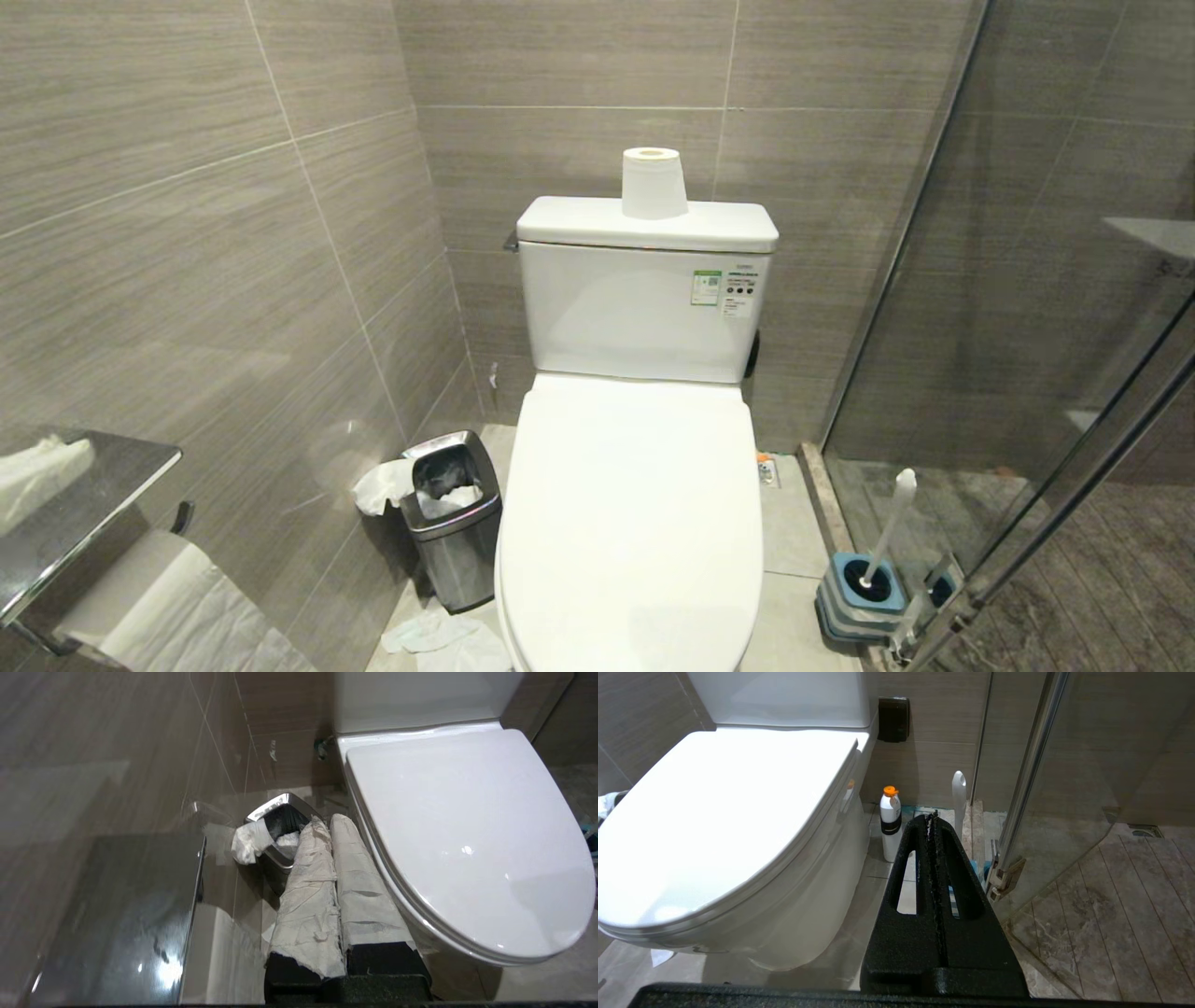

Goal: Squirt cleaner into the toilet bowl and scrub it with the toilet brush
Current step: Use the left hand to lift the toilet lid slightly

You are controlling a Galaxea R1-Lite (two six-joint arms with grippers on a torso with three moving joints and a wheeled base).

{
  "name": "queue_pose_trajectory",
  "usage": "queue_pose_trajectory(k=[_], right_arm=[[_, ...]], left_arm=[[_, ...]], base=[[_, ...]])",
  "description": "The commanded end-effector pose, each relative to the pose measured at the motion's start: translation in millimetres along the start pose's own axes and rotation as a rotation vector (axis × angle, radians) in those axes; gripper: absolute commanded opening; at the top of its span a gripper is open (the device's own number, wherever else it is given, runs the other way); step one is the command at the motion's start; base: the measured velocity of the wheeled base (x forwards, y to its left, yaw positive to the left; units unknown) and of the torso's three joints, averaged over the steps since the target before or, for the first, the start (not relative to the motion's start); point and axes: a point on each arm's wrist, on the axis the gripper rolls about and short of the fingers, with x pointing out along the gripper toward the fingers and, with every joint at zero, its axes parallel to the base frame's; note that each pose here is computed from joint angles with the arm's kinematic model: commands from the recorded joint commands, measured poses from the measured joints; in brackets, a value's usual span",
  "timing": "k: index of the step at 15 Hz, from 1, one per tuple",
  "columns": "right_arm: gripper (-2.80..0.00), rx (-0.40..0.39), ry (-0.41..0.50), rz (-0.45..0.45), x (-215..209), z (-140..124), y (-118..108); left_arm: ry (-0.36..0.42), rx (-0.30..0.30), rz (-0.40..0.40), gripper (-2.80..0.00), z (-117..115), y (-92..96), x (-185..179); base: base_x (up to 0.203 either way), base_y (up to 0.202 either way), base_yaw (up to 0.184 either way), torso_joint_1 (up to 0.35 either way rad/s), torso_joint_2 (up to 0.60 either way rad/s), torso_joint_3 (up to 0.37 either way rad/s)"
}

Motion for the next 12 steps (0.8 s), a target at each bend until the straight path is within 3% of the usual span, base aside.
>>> queue_pose_trajectory(k=[1, 7, 12], right_arm=[[-2.80, 0.001, 0.001, 0.000, 0, 0, 0], [-2.80, 0.001, 0.001, 0.000, 0, 0, 0], [-2.80, 0.001, 0.001, 0.000, 0, 0, 0]], left_arm=[[0.034, 0.004, -0.019, -2.80, 16, 1.8, 25], [0.064, 0.030, -0.085, -2.80, 39, -12.0, 62], [0.133, 0.034, -0.108, -2.80, 48, -16.5, 105]], base=[[0.000, 0.000, 0.000, 0.000, 0.00, 0.000], [0.000, 0.000, 0.000, 0.000, 0.00, 0.000], [0.000, 0.000, 0.000, 0.000, 0.00, 0.000]])
